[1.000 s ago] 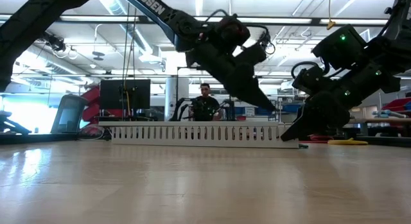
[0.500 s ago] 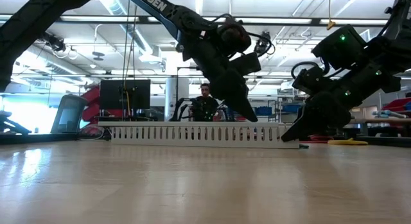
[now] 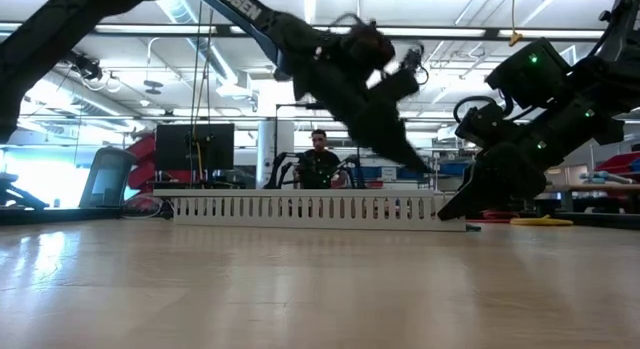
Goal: Ziptie cables
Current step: Close the cable duct
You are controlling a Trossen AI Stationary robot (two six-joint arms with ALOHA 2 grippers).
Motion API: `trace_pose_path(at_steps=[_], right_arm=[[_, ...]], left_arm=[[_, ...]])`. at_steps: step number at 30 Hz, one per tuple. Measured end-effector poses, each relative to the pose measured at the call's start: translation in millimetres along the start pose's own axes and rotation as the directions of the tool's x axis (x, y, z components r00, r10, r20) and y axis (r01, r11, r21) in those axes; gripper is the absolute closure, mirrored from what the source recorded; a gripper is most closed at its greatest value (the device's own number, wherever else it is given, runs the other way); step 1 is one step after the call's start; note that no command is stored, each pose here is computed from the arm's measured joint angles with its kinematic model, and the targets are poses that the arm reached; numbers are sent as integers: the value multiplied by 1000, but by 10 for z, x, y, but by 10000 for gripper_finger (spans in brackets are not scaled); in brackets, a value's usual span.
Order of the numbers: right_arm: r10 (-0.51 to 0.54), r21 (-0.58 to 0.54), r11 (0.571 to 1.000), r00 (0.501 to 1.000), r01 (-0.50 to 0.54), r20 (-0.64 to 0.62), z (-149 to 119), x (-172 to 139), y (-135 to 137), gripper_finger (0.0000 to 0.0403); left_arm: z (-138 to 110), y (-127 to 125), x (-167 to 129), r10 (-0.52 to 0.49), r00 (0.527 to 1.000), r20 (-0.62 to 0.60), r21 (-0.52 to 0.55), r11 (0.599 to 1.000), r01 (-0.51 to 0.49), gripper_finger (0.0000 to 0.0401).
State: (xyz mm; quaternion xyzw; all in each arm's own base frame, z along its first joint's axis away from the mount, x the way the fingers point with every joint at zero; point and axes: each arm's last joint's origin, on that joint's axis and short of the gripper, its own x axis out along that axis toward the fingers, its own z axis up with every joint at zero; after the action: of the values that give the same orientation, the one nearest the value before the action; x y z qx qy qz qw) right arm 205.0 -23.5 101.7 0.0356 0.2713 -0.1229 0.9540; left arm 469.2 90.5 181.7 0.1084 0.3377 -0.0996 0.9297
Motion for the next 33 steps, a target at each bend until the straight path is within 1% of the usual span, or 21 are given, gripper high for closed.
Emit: trace_pose_path(at_steps=[2,4,7,9,13,27,33], right_arm=[[0,0,1000,1000,0,0,1,0,0,171],[0,0,1000,1000,0,-1,-1,1,0,171],[0,0,1000,1000,0,-2,-2,1,0,171],[0,0,1000,1000,0,-2,-2,2,0,171],[0,-1,1000,1000,0,-1,-1,2,0,172],[0,15,1000,1000,0,1,0,2,0,174],[0,25,1000,1000,0,1,-1,1,0,178]], left_arm=[[95,6,-117,13,1000,25,22,1000,-13,401],[125,3,-193,23,1000,6,28,999,-23,401],[37,-19,-225,26,994,-106,7,1000,-26,401],[-27,-42,-227,7,986,-169,-9,1000,-9,401],[-104,-79,-242,-27,969,-245,-33,999,20,401],[-128,-91,-232,-31,968,-250,-40,999,22,400],[-154,-90,-160,-54,972,-228,-48,998,45,400]])
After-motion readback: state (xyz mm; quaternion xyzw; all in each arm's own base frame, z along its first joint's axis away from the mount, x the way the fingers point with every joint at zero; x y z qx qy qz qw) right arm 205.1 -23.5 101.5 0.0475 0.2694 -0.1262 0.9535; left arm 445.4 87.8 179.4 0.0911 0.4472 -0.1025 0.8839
